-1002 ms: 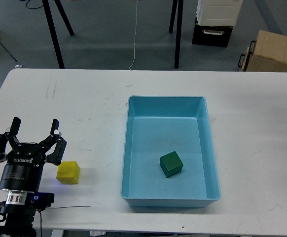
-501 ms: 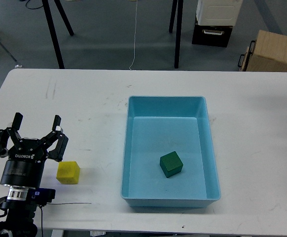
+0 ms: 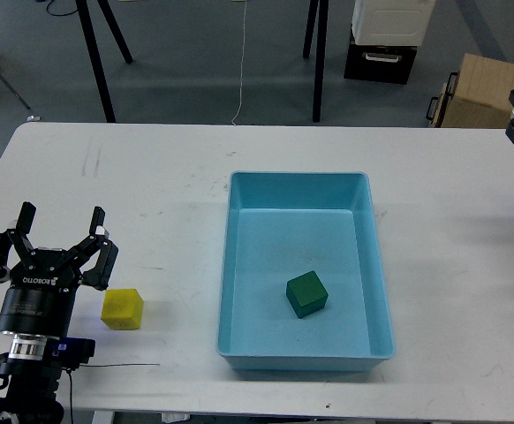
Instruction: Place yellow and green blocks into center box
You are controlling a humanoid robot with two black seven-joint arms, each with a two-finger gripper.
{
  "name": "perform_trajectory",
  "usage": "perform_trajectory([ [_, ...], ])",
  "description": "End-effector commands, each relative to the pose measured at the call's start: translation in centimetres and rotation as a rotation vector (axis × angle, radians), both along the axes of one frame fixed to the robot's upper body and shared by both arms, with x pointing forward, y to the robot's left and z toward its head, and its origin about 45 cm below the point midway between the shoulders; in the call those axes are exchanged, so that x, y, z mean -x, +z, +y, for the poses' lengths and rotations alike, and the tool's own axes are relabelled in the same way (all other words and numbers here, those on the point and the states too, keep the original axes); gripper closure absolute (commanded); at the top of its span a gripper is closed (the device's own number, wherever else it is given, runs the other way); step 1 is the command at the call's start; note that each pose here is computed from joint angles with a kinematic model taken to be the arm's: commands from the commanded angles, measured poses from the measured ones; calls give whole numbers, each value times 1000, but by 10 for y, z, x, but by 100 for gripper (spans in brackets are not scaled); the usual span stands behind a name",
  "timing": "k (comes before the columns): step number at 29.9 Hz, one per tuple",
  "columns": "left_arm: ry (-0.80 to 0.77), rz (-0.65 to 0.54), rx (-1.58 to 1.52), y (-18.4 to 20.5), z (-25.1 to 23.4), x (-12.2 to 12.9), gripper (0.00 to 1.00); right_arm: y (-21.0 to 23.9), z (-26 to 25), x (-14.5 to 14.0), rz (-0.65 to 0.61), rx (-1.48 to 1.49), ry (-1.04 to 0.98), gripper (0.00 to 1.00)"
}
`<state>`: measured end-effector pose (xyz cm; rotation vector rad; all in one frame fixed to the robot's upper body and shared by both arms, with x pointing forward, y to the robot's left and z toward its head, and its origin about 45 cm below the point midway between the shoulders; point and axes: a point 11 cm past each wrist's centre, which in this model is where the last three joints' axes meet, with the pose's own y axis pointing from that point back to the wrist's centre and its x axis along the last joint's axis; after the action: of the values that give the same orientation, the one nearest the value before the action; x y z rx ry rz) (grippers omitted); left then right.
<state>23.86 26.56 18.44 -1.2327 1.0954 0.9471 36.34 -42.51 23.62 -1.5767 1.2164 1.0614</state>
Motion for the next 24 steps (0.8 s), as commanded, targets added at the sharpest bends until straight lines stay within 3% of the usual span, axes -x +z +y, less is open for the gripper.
perform_trajectory([
  [1,2,-7,3,2,0,-1,0,-20,7,41,13,-88,-15,0],
  [6,15,-15,-5,5,5,-1,0,-66,-3,100,92,-189,-135,0],
  [10,26,-13,-5,5,8,0,0,-69,7,127,109,-217,-132,0],
  [19,61,-36,0,12,15,-3,0,-65,-4,134,109,-195,-150,0],
  [24,279,-42,5,14,61,-1,0,-62,-11,139,140,-128,-126,0],
])
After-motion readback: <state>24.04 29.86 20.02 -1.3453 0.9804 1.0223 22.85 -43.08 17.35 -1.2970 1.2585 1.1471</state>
